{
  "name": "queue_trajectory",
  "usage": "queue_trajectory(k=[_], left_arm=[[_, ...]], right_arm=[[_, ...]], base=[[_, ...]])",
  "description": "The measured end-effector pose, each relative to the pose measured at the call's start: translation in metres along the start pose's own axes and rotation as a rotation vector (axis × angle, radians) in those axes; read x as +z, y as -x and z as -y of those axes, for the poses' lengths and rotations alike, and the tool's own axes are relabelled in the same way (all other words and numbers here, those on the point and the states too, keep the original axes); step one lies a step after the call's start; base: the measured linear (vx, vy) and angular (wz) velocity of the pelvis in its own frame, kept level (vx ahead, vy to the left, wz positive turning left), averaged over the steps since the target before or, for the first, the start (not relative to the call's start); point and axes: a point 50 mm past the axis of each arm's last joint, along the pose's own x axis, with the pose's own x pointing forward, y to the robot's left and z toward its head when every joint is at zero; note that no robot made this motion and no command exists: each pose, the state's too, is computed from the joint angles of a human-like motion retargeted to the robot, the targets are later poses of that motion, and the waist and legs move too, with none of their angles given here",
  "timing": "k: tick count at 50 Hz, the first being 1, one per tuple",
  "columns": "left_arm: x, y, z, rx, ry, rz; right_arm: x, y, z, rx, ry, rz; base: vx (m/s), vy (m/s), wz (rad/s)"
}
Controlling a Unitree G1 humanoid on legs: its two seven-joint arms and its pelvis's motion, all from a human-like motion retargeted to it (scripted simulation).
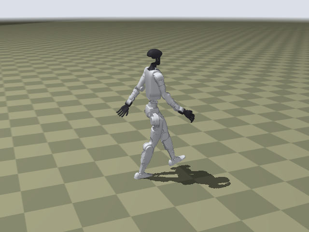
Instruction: Walk run
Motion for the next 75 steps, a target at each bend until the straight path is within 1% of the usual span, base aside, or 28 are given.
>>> queue_trajectory(k=[3, 6, 10, 13, 17, 20, 23, 25, 28, 30, 31, 33, 35, 38, 40, 43, 45, 49, 52, 55, 58, 60, 63, 66, 68, 70, 73, 75], left_arm=[[-0.005, 0.0, 0.003, -0.027, 0.153, -0.004], [0.001, 0.003, -0.01, -0.012, 0.274, 0.027], [0.028, 0.013, -0.044, 0.102, 0.374, 0.167], [0.07, 0.04, -0.098, 0.265, 0.391, 0.318], [0.145, 0.101, -0.162, 0.54, 0.314, 0.543], [0.202, 0.161, -0.189, 0.694, 0.193, 0.805], [0.24, 0.228, -0.206, 0.801, 0.075, 1.05], [0.256, 0.272, -0.213, 0.865, -0.017, 1.175], [0.264, 0.33, -0.222, 0.967, -0.138, 1.283], [0.262, 0.354, -0.227, 1.035, -0.179, 1.308], [0.261, 0.357, -0.228, 1.058, -0.175, 1.303], [0.259, 0.352, -0.231, 1.087, -0.14, 1.283], [0.256, 0.331, -0.231, 1.073, -0.07, 1.246], [0.243, 0.271, -0.223, 0.957, 0.024, 1.154], [0.229, 0.223, -0.21, 0.85, 0.058, 1.059], [0.19, 0.154, -0.187, 0.639, 0.073, 0.797], [0.161, 0.115, -0.166, 0.513, 0.023, 0.613], [0.105, 0.055, -0.112, 0.39, -0.067, 0.338], [0.067, 0.026, -0.07, 0.276, -0.088, 0.216], [0.04, 0.009, -0.031, 0.124, -0.066, 0.133], [0.022, 0.001, -0.005, 0.017, -0.016, 0.083], [0.013, 0.0, 0.002, -0.02, 0.038, 0.055], [0.007, 0.001, -0.002, -0.023, 0.126, 0.031], [0.01, 0.004, -0.015, 0.031, 0.222, 0.054], [0.022, 0.009, -0.032, 0.082, 0.285, 0.109], [0.048, 0.024, -0.068, 0.153, 0.317, 0.203], [0.097, 0.062, -0.126, 0.339, 0.282, 0.353], [0.141, 0.098, -0.16, 0.49, 0.232, 0.506]], right_arm=[[-0.001, 0.002, 0.003, -0.041, -0.005, 0.016], [-0.026, 0.014, -0.019, 0.001, -0.009, -0.077], [-0.083, 0.059, -0.078, 0.238, -0.004, -0.327], [-0.119, 0.105, -0.117, 0.43, 0.008, -0.548], [-0.162, 0.19, -0.155, 0.634, -0.035, -0.838], [-0.18, 0.256, -0.175, 0.754, -0.076, -0.988], [-0.189, 0.316, -0.186, 0.866, -0.083, -1.11], [-0.192, 0.35, -0.189, 0.919, -0.087, -1.188], [-0.192, 0.379, -0.192, 0.958, -0.106, -1.29], [-0.191, 0.388, -0.193, 0.955, -0.135, -1.341], [-0.191, 0.39, -0.194, 0.942, -0.155, -1.357], [-0.191, 0.388, -0.194, 0.904, -0.194, -1.379], [-0.193, 0.376, -0.191, 0.849, -0.217, -1.379], [-0.195, 0.344, -0.185, 0.756, -0.219, -1.313], [-0.194, 0.308, -0.178, 0.707, -0.214, -1.235], [-0.181, 0.228, -0.155, 0.66, -0.15, -1.058], [-0.16, 0.168, -0.137, 0.588, -0.094, -0.881], [-0.092, 0.067, -0.091, 0.355, 0.005, -0.441], [-0.03, 0.019, -0.051, 0.2, 0.044, -0.145], [0.021, -0.005, -0.011, 0.065, 0.055, 0.074], [0.048, -0.012, 0.017, -0.04, 0.047, 0.19], [0.052, -0.012, 0.026, -0.079, 0.029, 0.219], [0.032, -0.007, 0.017, -0.074, -0.005, 0.16], [-0.01, 0.01, -0.02, 0.032, -0.022, -0.001], [-0.043, 0.03, -0.057, 0.16, 0.0, -0.15], [-0.072, 0.053, -0.086, 0.276, 0.047, -0.328], [-0.124, 0.114, -0.125, 0.454, 0.082, -0.626], [-0.15, 0.163, -0.145, 0.603, 0.084, -0.789]], base=[[1.23, -0.1, -0.05], [1.25, -0.07, -0.51], [1.41, -0.07, -0.12], [1.18, -0.3, 0.99], [1.06, -0.03, 0.26], [1.15, -0.12, 1.41], [1.03, -0.19, 1.2], [1.02, -0.32, 0.78], [1.12, -0.49, 0.39], [0.97, -0.45, -0.33], [1.27, -0.61, -0.27], [1.25, -0.61, 0.12], [1.16, -0.58, 0.51], [1.21, -0.68, 0.45], [1.08, -0.64, -0.35], [1.08, -0.61, -0.72], [0.95, -0.43, -0.66], [1.04, -0.4, -1.14], [0.87, -0.3, -1.47], [1.13, -0.21, -0.99], [1.12, -0.09, -0.36], [1.29, -0.08, 0.19], [1.33, -0.08, -0.27], [1.32, -0.04, -0.89], [1.55, -0.01, 0.78], [1.24, -0.18, 1.39], [1.11, -0.11, 0.1], [0.97, -0.02, 0.7]])
